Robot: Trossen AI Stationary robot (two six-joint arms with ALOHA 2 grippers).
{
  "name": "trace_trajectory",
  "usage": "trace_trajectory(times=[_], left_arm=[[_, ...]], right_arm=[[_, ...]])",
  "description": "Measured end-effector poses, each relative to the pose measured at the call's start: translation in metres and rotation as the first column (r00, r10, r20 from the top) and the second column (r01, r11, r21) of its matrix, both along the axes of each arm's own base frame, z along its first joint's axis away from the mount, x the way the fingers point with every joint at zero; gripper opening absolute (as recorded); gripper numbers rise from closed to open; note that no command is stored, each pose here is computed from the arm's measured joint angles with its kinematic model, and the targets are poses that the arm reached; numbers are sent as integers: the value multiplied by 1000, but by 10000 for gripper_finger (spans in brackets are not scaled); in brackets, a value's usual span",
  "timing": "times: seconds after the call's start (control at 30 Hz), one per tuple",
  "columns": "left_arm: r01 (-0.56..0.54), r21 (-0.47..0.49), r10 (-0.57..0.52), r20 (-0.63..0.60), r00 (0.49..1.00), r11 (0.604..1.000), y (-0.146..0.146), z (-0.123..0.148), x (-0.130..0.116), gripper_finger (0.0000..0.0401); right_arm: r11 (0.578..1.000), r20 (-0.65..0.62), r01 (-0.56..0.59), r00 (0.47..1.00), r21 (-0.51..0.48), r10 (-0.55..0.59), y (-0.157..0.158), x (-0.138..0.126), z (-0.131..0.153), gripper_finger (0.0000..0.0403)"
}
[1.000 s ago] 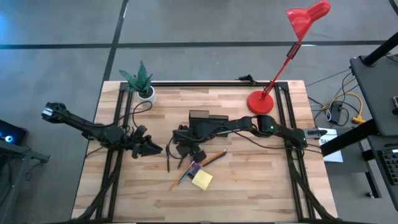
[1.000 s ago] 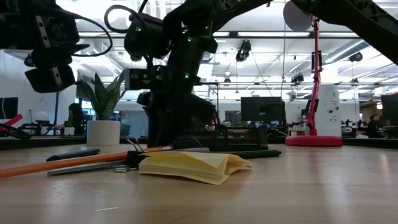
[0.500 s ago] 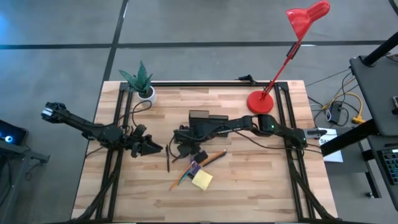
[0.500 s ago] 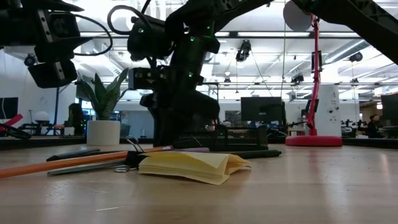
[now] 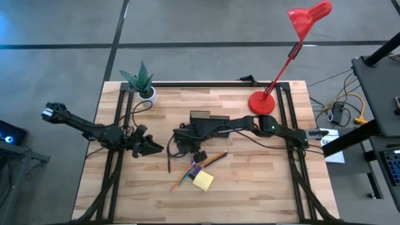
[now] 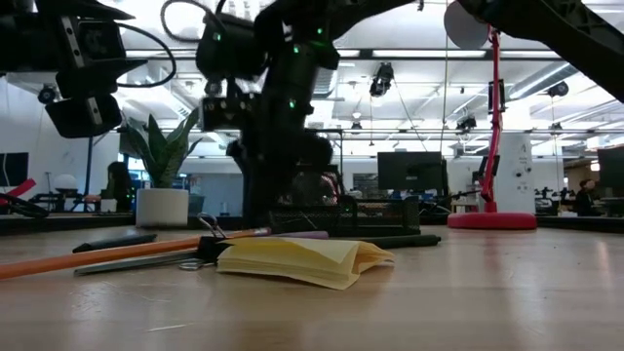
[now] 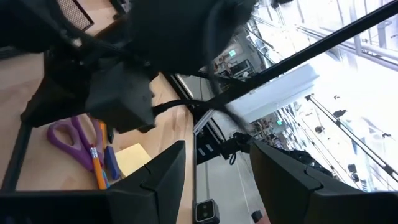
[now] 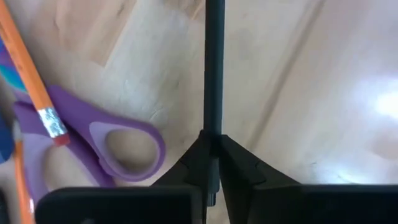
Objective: Pick and place office supplies into organizer
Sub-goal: Put the middle black pen into the black desk organizer
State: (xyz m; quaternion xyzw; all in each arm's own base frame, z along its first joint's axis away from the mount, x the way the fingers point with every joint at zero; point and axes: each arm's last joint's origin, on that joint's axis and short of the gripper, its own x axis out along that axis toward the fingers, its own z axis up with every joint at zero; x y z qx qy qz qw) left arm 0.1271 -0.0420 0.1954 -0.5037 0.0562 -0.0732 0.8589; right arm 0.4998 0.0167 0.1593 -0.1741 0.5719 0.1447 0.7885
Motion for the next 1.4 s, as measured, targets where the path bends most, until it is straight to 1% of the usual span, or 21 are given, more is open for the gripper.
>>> trace_trajectory(times=[0.1, 0.27, 0.37, 0.47, 0.53, 0.63, 0.73, 0.83, 1.0, 1.1, 1.23, 1.4], left_arm=[[0, 0, 0, 0, 1000, 1000, 0, 0, 0, 167], [0, 4, 0, 12, 1000, 1000, 0, 3, 0, 167], [0, 5, 0, 9, 1000, 1000, 0, 3, 0, 167], [0, 7, 0, 7, 1000, 1000, 0, 3, 0, 167], [0, 20, 0, 7, 1000, 1000, 0, 2, 0, 167], [0, 25, 0, 9, 1000, 1000, 0, 2, 0, 167], [0, 26, 0, 8, 1000, 1000, 0, 2, 0, 167], [0, 27, 0, 8, 1000, 1000, 0, 2, 0, 167], [0, 26, 0, 8, 1000, 1000, 0, 2, 0, 167], [0, 26, 0, 8, 1000, 1000, 0, 2, 0, 167], [0, 27, 0, 6, 1000, 1000, 0, 2, 0, 167], [0, 26, 0, 6, 1000, 1000, 0, 2, 0, 167]], right_arm=[[1000, 9, 5, 1000, -17, -5, 0, 1, 10, 7], [999, 6, 15, 1000, -48, -15, -1, 1, 17, 6], [998, 2, 24, 1000, -51, -24, -1, 0, 23, 6], [997, 8, 40, 999, -60, -40, -1, 1, 24, 7], [999, 5, 27, 1000, -42, -27, 1, 0, 23, 8], [999, -10, 16, 1000, -40, -16, 6, -1, 18, 10], [999, -38, 44, 998, -26, -45, 10, -1, 8, 28], [997, -59, 69, 996, -18, -70, 12, 0, -2, 64], [998, -59, 59, 996, -29, -61, 14, 1, -4, 127], [999, -61, 30, 998, -33, -32, 14, 0, -5, 152], [999, -56, 26, 998, -26, -28, 14, 0, -9, 163], [998, -32, 57, 998, 9, -57, 15, 3, -8, 149]])
